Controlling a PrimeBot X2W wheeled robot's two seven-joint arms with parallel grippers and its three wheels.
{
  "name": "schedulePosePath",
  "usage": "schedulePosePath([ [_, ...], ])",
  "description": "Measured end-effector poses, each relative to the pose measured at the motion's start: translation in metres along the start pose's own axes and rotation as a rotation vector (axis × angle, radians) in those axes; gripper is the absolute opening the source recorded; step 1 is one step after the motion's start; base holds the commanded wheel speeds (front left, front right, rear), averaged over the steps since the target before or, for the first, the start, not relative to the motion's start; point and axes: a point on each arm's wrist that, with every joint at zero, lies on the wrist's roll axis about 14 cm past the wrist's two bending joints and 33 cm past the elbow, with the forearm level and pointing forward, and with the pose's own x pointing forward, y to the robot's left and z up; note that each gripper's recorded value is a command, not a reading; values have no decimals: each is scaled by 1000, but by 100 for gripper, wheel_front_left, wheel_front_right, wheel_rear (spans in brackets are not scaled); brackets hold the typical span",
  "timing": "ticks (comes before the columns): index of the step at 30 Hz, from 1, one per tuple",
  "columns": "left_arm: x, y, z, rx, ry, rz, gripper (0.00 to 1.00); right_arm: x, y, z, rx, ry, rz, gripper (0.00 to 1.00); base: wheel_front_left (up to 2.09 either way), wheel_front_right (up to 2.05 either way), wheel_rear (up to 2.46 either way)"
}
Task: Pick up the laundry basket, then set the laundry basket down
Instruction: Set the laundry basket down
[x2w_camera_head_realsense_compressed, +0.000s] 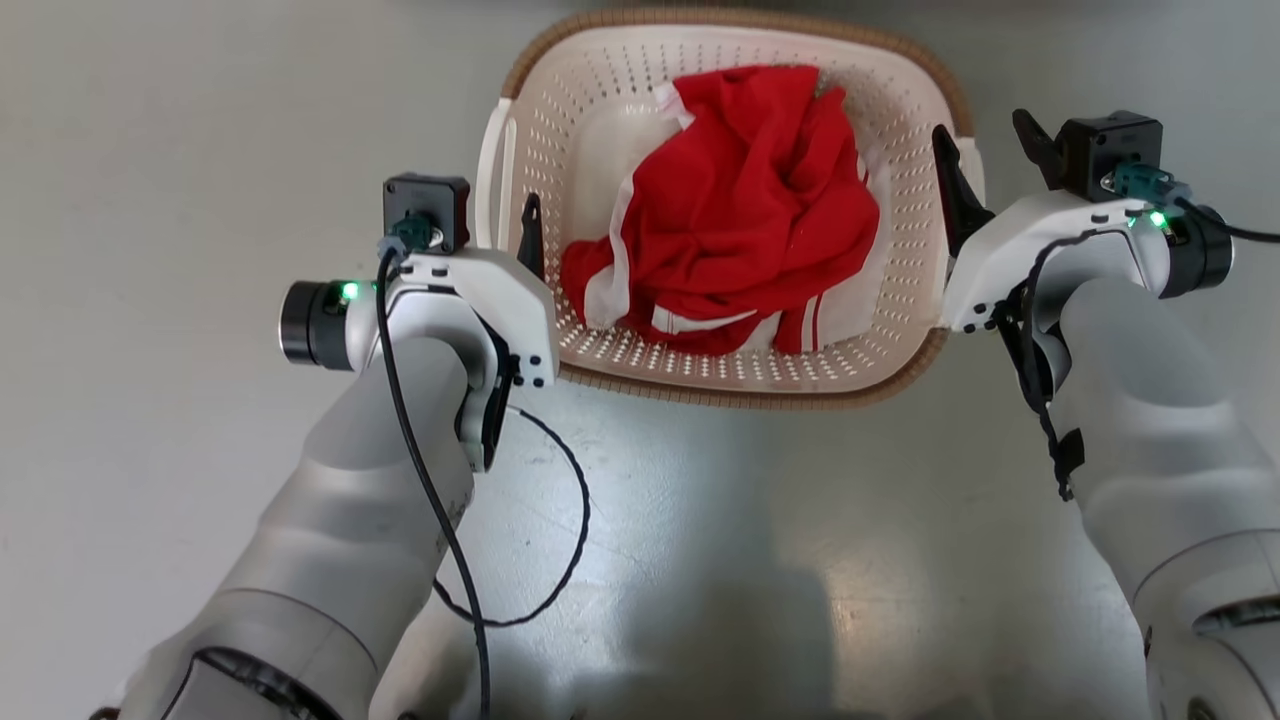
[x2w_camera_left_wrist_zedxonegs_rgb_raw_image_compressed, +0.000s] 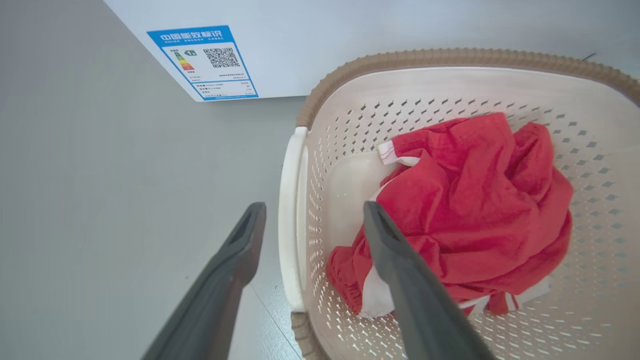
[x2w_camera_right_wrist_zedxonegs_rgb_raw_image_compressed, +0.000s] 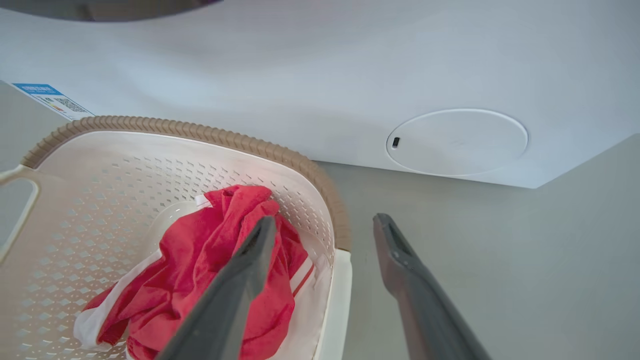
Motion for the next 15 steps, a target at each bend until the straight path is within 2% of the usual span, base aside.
schedulePosePath([
  [7, -18, -6, 24, -6, -78, -13, 100, -20, 1, 29, 1, -90, -8, 100, 0, 0, 0],
  [15, -58, -13, 59, 4, -233, -39, 100, -63, 10, 63, 20, -225, -2, 100, 0, 0, 0],
])
